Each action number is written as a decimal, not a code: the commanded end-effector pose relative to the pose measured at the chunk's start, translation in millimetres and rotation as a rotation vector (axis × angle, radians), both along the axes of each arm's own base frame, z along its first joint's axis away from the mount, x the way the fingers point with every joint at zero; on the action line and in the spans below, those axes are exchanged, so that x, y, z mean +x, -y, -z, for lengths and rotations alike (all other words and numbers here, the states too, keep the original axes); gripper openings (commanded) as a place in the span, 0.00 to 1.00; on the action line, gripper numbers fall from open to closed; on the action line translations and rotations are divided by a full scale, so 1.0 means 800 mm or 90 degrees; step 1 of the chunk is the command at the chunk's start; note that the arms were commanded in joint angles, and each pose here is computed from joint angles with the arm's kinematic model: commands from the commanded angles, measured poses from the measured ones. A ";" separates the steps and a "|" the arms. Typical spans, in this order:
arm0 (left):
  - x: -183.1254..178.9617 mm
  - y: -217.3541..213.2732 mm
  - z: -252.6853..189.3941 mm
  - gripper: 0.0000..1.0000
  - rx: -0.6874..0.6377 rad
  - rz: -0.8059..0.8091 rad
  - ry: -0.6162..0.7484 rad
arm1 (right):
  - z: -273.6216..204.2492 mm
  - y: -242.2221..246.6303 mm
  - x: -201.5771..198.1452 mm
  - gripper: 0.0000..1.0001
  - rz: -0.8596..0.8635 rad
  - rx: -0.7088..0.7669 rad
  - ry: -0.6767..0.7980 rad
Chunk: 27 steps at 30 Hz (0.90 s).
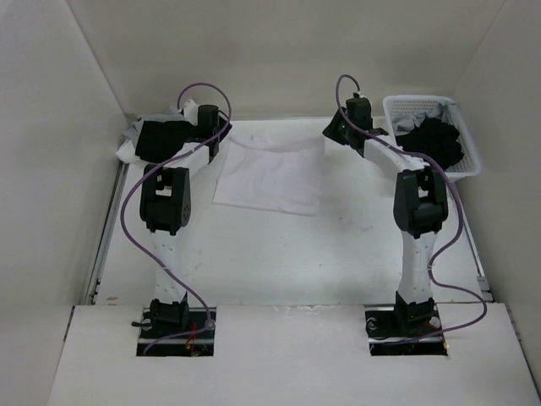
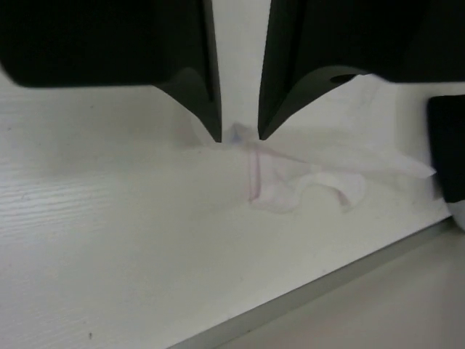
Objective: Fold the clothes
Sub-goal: Fold the tank top
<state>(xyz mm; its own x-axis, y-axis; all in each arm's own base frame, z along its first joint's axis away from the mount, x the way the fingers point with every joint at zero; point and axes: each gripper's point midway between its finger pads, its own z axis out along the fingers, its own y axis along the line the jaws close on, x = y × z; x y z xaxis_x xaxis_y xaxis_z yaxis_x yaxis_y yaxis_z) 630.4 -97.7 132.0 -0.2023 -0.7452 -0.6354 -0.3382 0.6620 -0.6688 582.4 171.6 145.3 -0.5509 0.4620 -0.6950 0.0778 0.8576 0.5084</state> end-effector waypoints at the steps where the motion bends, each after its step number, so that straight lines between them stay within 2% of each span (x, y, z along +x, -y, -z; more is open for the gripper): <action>1: 0.007 -0.026 -0.045 0.39 0.001 -0.017 0.037 | -0.041 -0.004 0.016 0.41 -0.002 0.018 0.053; 4: -0.028 -0.029 -0.076 0.42 0.007 -0.009 0.067 | -0.059 -0.006 -0.009 0.51 -0.011 0.017 0.068; 5: -0.048 -0.028 -0.080 0.42 0.015 -0.007 0.074 | -0.060 -0.017 -0.034 0.53 -0.024 0.013 0.066; 7: -0.100 -0.024 -0.069 0.42 0.016 0.001 0.071 | -0.051 -0.030 -0.075 0.52 -0.041 0.010 0.058; 8: -0.127 -0.023 -0.055 0.42 0.014 0.003 0.061 | -0.039 -0.037 -0.101 0.43 -0.047 0.009 0.052; 11: -0.205 -0.026 0.001 0.42 -0.014 0.000 0.008 | -0.006 -0.048 -0.173 0.09 -0.045 0.020 0.038; 13: -0.246 -0.028 0.034 0.41 -0.018 0.007 -0.029 | 0.011 -0.052 -0.211 0.04 -0.052 0.034 0.032; 15: -0.276 -0.030 0.056 0.41 -0.029 0.020 -0.051 | 0.024 -0.055 -0.242 0.08 -0.067 0.040 0.025; 18: -0.307 -0.025 0.085 0.40 -0.052 0.053 -0.091 | 0.043 -0.051 -0.276 0.24 -0.075 0.035 0.012; 20: -0.318 -0.024 0.098 0.40 -0.062 0.062 -0.111 | 0.051 -0.047 -0.288 0.28 -0.074 0.040 0.008; 23: -0.327 -0.031 0.116 0.39 -0.087 0.055 -0.136 | 0.064 -0.042 -0.301 0.31 -0.071 0.050 0.000; 27: -0.316 -0.039 0.126 0.37 -0.099 0.041 -0.137 | 0.082 -0.043 -0.307 0.38 -0.066 0.059 -0.022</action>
